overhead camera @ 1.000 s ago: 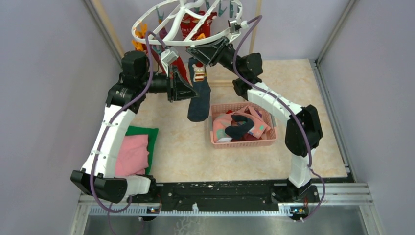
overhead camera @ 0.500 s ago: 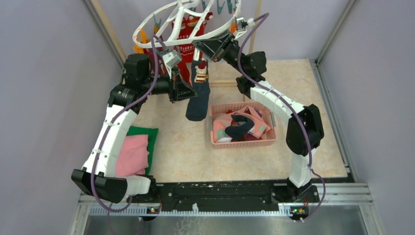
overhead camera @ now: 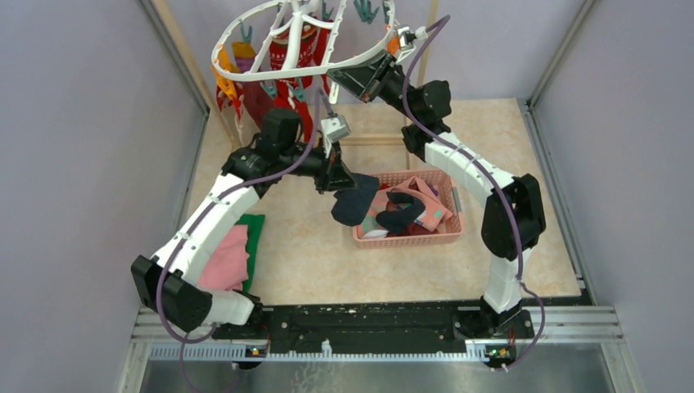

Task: Remove the socks clipped to the hanger
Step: Place the sock in the bin.

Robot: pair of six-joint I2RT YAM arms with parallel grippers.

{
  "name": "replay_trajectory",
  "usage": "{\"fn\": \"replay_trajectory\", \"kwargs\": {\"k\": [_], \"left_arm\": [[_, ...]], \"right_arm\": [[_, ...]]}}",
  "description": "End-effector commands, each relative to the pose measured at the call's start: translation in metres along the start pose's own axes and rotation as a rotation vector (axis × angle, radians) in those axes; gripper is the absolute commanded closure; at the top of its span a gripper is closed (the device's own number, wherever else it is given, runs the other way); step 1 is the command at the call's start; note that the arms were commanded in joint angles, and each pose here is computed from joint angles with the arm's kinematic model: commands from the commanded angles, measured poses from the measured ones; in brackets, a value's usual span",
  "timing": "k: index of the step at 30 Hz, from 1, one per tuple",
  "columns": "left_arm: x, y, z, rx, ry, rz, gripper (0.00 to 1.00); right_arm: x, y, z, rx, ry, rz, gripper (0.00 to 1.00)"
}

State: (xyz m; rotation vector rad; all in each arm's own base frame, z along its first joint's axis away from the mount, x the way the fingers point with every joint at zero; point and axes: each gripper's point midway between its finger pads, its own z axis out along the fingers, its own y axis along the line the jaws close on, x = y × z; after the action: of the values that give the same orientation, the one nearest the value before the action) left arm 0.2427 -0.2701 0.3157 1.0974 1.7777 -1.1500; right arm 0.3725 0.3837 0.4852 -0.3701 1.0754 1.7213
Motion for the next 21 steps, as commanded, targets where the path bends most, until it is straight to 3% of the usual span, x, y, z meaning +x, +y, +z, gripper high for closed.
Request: {"fn": "replay_trajectory", "kwargs": {"k": [1, 8, 11, 12, 13, 14, 16, 17, 18, 21], "left_arm": [[0.011, 0.008, 0.03, 0.007, 0.037, 0.1, 1.0], [0.014, 0.011, 0.078, 0.043, 0.059, 0.167, 1.0], [0.03, 0.019, 0.101, 0.024, 0.103, 0.215, 0.87], [0.036, 0.023, 0.108, 0.015, 0.121, 0.23, 0.82], [0.041, 0.025, 0.115, 0.012, 0.141, 0.244, 0.68], [0.045, 0.029, 0.119, 0.0, 0.154, 0.25, 0.45], [0.046, 0.034, 0.122, -0.023, 0.166, 0.274, 0.23], [0.044, 0.034, 0.122, -0.027, 0.164, 0.29, 0.08], [0.04, 0.032, 0.118, -0.031, 0.156, 0.306, 0.02], [0.04, 0.017, 0.1, 0.001, 0.194, 0.343, 0.01]], "right_arm": [[-0.013, 0.039, -0.006, -0.075, 0.052, -0.037, 1.0], [-0.017, 0.042, -0.011, -0.066, 0.078, -0.041, 0.98], [-0.019, 0.043, -0.014, -0.06, 0.081, -0.042, 0.97], [-0.019, 0.044, -0.014, -0.061, 0.082, -0.043, 0.97], [-0.02, 0.045, -0.016, -0.06, 0.084, -0.044, 0.97], [-0.02, 0.045, -0.017, -0.057, 0.086, -0.045, 0.97], [-0.021, 0.046, -0.019, -0.054, 0.088, -0.046, 0.97], [-0.02, 0.045, -0.02, -0.051, 0.091, -0.045, 0.96], [-0.02, 0.045, -0.021, -0.05, 0.091, -0.044, 0.95], [-0.019, 0.043, -0.023, -0.042, 0.097, -0.039, 0.86]]}}
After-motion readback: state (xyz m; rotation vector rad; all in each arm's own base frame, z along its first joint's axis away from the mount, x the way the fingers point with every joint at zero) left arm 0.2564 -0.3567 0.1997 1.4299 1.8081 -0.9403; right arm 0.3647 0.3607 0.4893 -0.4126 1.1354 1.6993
